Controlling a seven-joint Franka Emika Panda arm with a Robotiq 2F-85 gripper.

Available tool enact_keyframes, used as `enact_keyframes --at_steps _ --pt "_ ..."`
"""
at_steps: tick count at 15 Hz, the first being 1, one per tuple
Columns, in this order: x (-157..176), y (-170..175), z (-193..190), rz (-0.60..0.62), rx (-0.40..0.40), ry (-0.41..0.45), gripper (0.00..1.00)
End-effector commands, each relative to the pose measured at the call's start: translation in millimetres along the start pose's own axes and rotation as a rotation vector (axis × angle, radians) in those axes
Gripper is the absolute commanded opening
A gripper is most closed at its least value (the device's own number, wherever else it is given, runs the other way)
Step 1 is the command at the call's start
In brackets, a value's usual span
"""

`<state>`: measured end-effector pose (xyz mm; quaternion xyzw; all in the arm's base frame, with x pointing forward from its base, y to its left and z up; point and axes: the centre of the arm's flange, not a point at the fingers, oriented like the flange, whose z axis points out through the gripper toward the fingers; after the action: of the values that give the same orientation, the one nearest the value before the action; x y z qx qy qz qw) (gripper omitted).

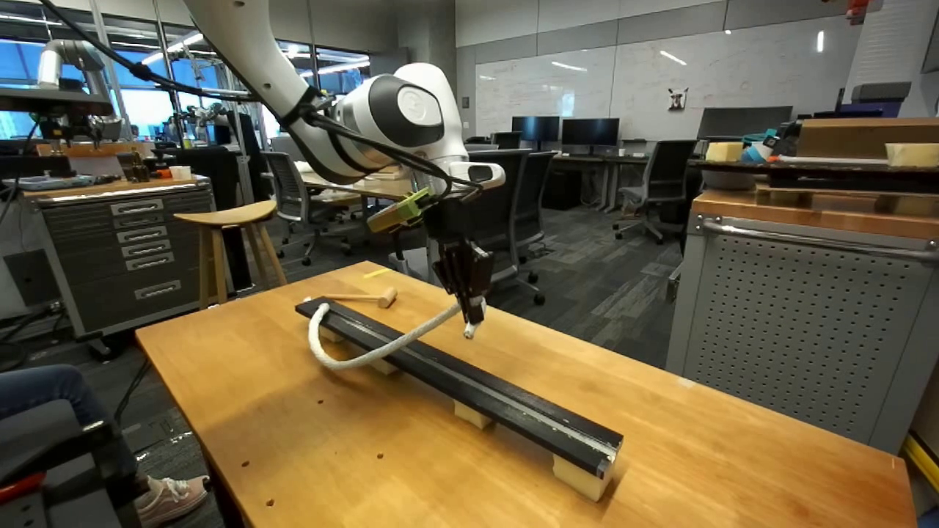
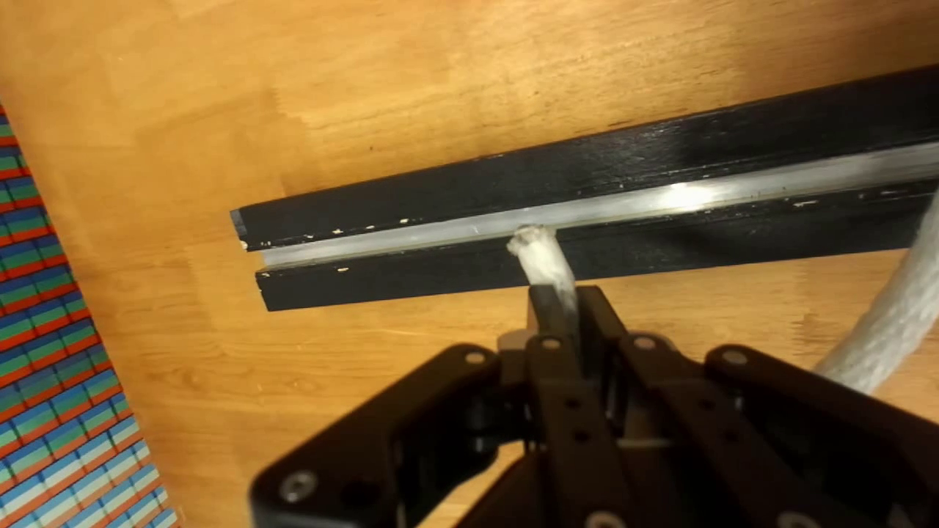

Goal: Pull the white rope along the length of the groove

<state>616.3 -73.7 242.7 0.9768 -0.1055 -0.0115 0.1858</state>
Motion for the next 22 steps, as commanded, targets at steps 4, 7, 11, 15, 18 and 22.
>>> enact_keyframes --at_steps 4,7,11,15,18,22 --pt "0.0 -0.1 0.0 0.000 0.000 0.000 0.10" --pt "0.0 -0.1 0.0 0.000 0.000 0.000 0.03" --pt "2.5 37.7 -0.9 -0.089 -0.101 0.025 0.03" --pt "9.8 74.9 11.2 -0.189 -0.238 0.031 0.03" --pt "12.4 87.6 17.5 -0.277 -0.288 0.048 0.03" --pt "12.3 82.8 28.2 -0.407 -0.304 0.061 0.03"
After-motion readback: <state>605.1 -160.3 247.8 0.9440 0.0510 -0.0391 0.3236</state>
